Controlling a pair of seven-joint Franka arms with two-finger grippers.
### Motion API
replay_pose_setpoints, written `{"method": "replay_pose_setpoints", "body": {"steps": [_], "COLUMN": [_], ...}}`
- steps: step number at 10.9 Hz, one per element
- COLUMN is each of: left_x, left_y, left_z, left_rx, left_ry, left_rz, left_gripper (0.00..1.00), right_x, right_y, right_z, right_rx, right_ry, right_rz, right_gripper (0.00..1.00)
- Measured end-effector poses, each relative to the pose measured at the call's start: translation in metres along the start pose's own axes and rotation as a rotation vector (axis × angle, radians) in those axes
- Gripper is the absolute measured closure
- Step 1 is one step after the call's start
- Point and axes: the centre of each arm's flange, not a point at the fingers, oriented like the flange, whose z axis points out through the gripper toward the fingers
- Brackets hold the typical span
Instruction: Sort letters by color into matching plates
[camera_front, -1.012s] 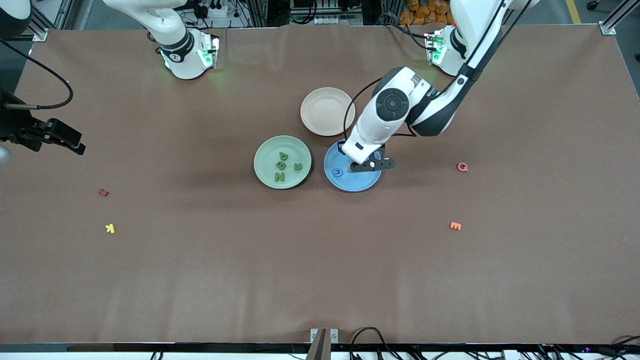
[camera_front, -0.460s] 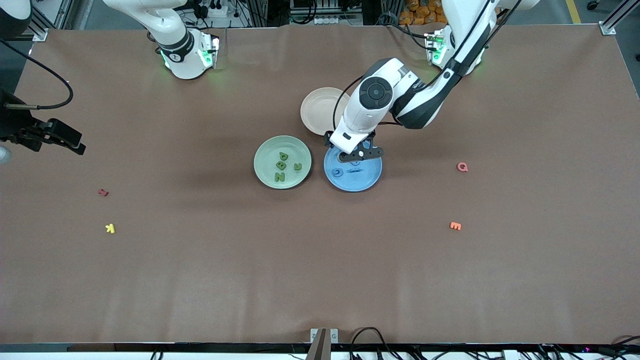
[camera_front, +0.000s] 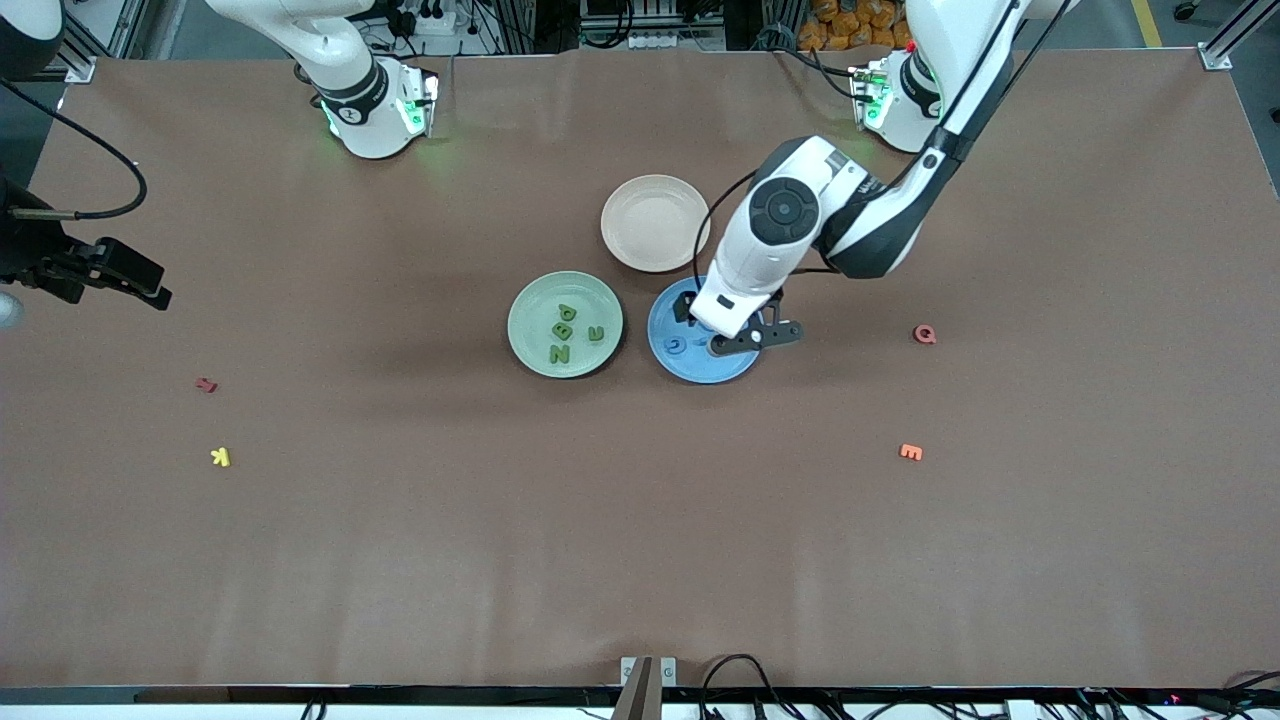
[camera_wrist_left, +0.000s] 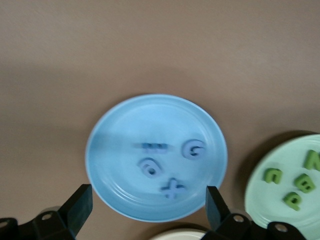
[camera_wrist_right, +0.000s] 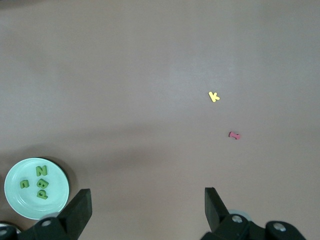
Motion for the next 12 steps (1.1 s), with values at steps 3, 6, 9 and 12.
{"method": "replay_pose_setpoints", "body": {"steps": [3, 6, 9, 12], "left_x": [0.043, 0.103, 0.128, 0.128], "left_y": [-0.052, -0.138, -0.18, -0.211], "left_z": [-0.021, -0.037, -0.063, -0.13], "left_rx": [0.073, 0.143, 0.153, 0.139], "left_ry": [-0.014, -0.01, 0.033, 0.099], "left_rz": [0.094, 0.168, 0.155, 0.207], "left_gripper": [0.0, 0.0, 0.0, 0.0], "right_x": [0.0, 0.001, 0.001, 0.001], "right_y": [0.0, 0.0, 0.0, 0.0], "right_z": [0.0, 0.002, 0.002, 0.002], "right_rx": [0.0, 0.0, 0.0, 0.0], "right_ry": [-0.001, -0.003, -0.003, -0.003], "right_rz": [0.0, 0.0, 0.0, 0.0], "right_gripper": [0.0, 0.0, 0.0, 0.0]}}
